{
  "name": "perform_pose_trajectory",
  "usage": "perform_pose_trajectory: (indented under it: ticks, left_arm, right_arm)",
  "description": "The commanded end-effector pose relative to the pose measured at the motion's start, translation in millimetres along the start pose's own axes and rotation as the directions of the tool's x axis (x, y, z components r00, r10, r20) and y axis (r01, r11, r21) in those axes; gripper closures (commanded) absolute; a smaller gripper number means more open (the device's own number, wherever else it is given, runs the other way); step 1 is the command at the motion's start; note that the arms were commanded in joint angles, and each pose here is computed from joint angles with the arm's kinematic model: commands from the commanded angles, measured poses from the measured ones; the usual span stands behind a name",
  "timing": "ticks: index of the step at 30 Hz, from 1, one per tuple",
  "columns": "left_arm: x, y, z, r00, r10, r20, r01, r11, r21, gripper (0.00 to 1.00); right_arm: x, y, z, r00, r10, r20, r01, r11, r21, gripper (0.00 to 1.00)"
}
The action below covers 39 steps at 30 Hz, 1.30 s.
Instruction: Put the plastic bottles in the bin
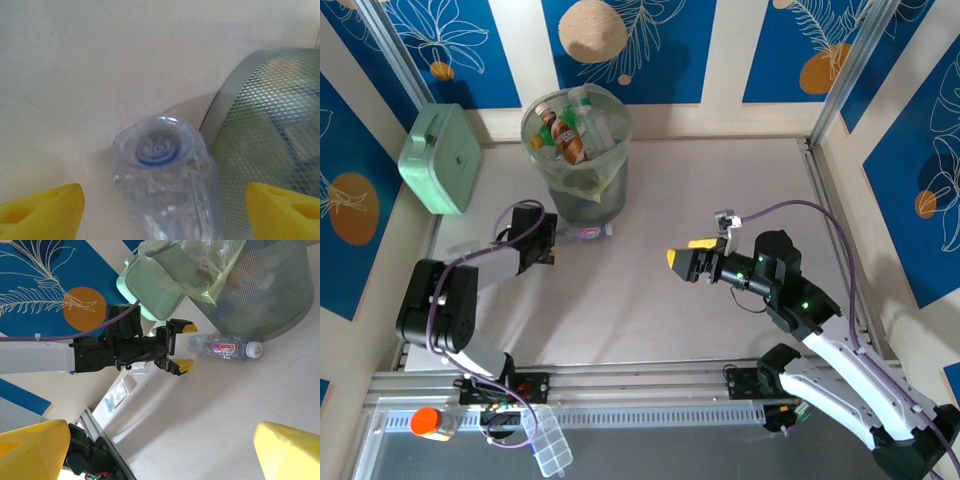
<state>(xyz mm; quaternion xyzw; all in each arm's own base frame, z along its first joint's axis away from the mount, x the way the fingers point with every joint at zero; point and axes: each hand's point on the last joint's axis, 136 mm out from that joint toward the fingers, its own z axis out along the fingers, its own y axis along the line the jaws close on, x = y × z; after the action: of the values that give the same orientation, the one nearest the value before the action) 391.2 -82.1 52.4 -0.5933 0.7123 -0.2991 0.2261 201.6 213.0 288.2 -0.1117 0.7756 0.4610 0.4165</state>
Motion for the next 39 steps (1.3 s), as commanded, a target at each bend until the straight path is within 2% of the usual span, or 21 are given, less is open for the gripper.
perform_pose_trajectory:
  ticks: [1,9,19,30,39]
  left_arm:
    - [9.4,-24.9,11.6,0.999,-0.025,-0.035,0.027,0.997,0.072,0.20]
    - [7.6,-18.4,28.4,1.000,-0.026,-0.013,0.026,0.999,0.044,0.32]
    - [9.0,-20.2,35.4,0.998,0.059,-0.023,-0.058,0.998,0.025,0.50]
    - [8.7,-15.6,-5.4,0.981,0.192,-0.010,-0.191,0.980,0.052,0.50]
    - [9.0,-11.5,-61.8,0.946,0.324,-0.010,-0.324,0.946,0.026,0.50]
  right_arm:
    - [3.5,-2.4,1.2,1.000,-0.015,-0.016,0.015,1.000,-0.004,0.05]
    - [1.7,-8.3,2.2,1.000,-0.004,-0.012,0.004,1.000,0.008,0.05]
    - [-3.5,-8.4,-0.6,1.000,0.003,-0.005,-0.003,1.000,0.018,0.05]
    - [1.1,-11.8,-0.5,1.000,0.029,-0.008,-0.029,0.999,0.022,0.05]
    - [1.5,-6.8,-0.5,0.999,0.032,-0.013,-0.032,0.999,-0.001,0.05]
